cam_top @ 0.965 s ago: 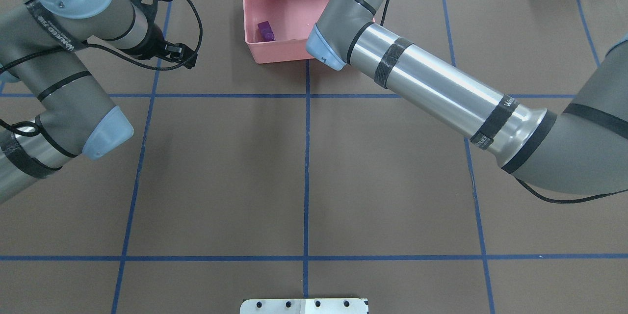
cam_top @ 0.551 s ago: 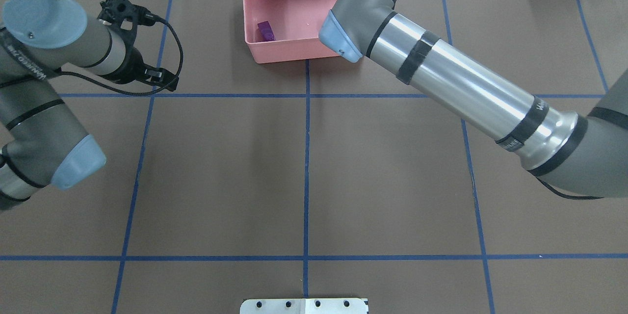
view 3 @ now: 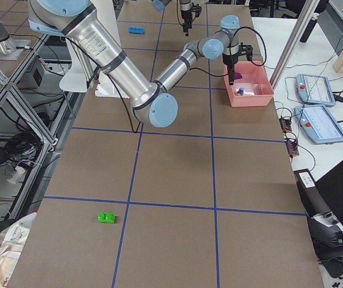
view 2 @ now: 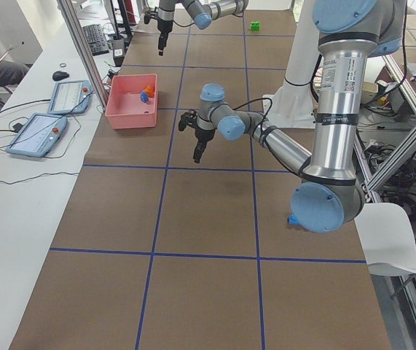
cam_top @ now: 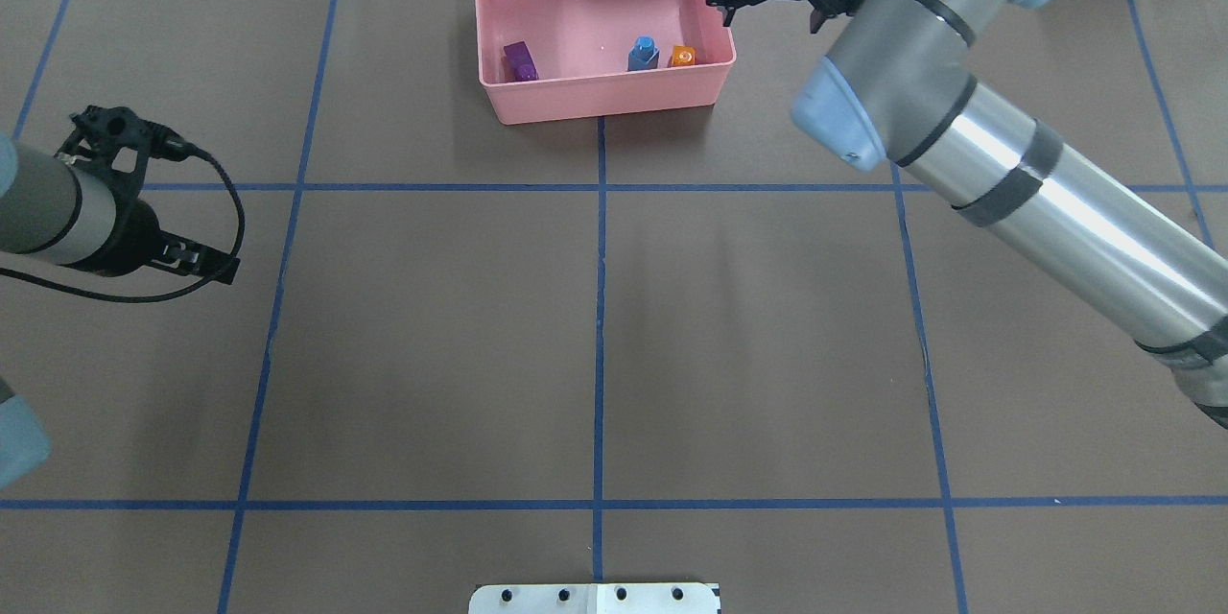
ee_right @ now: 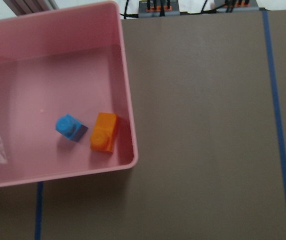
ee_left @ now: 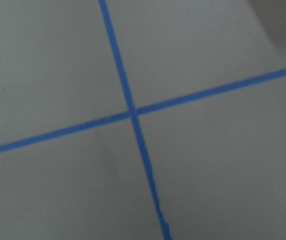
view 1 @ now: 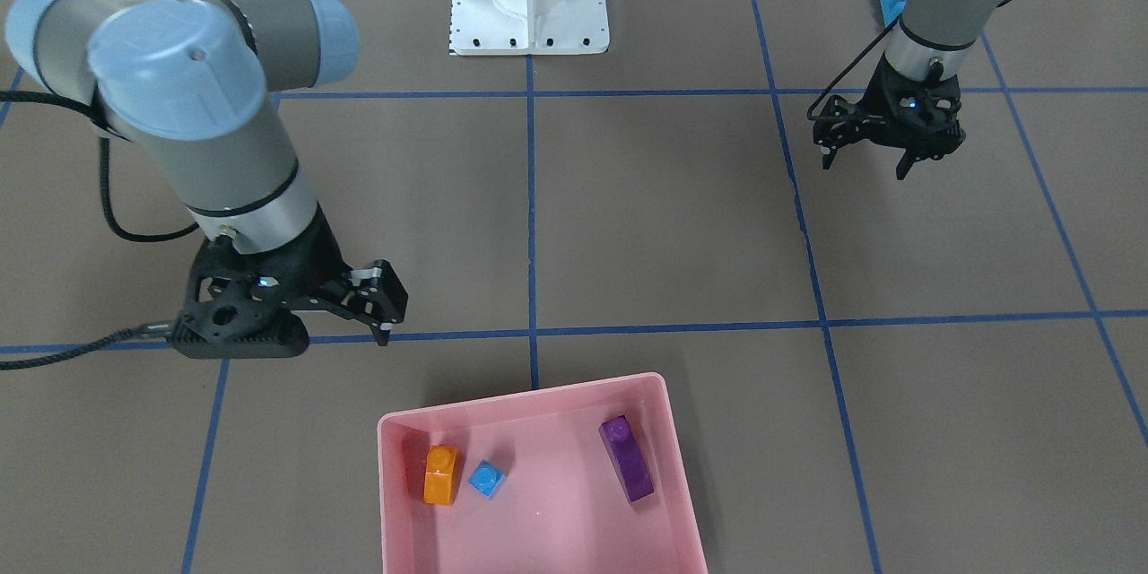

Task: Put all blocks into box

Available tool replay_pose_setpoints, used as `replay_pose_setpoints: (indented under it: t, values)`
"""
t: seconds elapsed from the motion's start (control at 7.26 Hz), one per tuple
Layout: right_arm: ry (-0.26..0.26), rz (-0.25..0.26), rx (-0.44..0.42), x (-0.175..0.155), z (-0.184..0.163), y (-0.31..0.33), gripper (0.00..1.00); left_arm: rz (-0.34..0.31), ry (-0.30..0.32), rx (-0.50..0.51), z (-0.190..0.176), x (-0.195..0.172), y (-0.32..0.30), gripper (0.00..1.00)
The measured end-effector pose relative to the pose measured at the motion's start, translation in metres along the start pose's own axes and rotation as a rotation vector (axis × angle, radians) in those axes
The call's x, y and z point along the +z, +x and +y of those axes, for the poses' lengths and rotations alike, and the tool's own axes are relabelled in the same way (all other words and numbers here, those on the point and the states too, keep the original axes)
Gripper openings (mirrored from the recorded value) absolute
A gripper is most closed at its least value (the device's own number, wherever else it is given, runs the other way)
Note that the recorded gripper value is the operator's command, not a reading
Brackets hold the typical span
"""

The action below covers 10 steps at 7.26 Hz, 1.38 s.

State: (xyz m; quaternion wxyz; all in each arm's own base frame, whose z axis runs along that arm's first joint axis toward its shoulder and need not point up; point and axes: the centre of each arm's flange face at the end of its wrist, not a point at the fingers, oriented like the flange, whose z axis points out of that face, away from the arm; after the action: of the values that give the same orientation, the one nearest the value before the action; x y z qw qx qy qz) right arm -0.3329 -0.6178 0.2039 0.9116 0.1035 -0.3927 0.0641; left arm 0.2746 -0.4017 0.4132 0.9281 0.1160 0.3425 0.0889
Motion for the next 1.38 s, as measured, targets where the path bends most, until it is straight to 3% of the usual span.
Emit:
replay_pose_setpoints:
  t: [0.55, 0.96, 1.38]
  values:
    - [-0.031, 0.006, -0.104, -0.058, 0.067, 0.129, 0.99, -0.097, -0.221, -0.002, 0.113, 0.03, -0.056, 1.0]
    - [-0.021, 0.006, -0.162, -0.075, 0.083, 0.159, 0.99, -0.078, -0.375, -0.066, 0.205, 0.047, -0.091, 1.0]
    - [-0.007, -0.005, -0.179, -0.084, 0.088, 0.158, 0.99, -0.041, -0.494, -0.025, 0.274, 0.046, -0.125, 0.95]
